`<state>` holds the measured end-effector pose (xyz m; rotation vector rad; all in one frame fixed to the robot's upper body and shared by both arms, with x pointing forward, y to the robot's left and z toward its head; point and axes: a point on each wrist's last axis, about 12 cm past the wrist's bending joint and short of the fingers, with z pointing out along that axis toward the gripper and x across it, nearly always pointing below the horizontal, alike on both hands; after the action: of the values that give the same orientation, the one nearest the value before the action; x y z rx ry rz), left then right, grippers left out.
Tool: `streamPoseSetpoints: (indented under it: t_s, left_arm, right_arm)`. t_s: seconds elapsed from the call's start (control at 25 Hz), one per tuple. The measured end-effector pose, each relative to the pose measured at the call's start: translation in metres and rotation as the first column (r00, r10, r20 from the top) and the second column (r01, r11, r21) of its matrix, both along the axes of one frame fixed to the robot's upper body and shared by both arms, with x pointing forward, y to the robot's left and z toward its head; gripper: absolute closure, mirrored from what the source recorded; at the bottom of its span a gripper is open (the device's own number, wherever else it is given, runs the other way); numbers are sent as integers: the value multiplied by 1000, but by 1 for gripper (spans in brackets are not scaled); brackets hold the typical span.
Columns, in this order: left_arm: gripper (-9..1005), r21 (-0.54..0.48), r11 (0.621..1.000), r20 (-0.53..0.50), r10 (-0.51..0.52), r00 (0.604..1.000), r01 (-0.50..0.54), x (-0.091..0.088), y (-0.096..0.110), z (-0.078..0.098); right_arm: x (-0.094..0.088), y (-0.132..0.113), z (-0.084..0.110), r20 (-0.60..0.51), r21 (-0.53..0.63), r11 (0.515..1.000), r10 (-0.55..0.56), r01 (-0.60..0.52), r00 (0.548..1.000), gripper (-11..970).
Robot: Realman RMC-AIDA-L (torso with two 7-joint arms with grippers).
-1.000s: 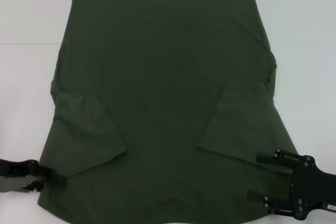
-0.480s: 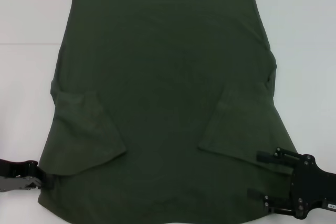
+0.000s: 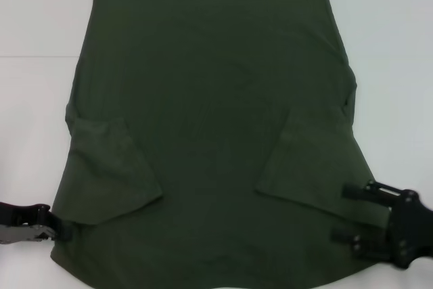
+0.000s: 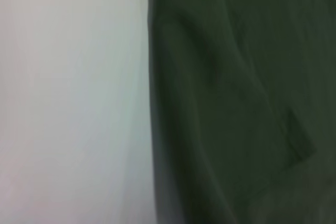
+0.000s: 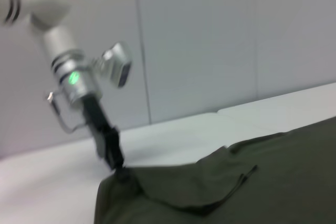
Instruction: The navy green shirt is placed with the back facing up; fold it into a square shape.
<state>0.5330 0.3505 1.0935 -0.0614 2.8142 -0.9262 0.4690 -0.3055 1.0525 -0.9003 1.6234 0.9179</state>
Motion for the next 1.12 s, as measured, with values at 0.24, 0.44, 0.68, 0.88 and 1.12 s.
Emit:
streamPoseSetpoints:
  t_s: [0.24,0.44,0.68,0.88,1.12]
  left_arm:
    - [980,-15,1000,16,-22,1000,22,-1,2,2]
    - [980,-15,999,22,-36,999,36,0,4,3]
    - [980,-24,999,37,-47,998,48,0,5,3]
    - [980,-31,997,47,-63,997,65,2,4,4]
    - [980,-26,997,61,-66,996,68,3,4,4]
  right_arm:
    - [16,-46,50,-343,59,993,-74,100,937,131]
    - [35,-84,85,-659,-18,972,-187,233,729,133]
    - [52,-93,104,-815,-184,957,-275,222,510,253]
    - [72,-77,101,-825,-347,925,-380,156,419,256]
    - [84,-57,87,-798,-447,887,-454,116,396,257]
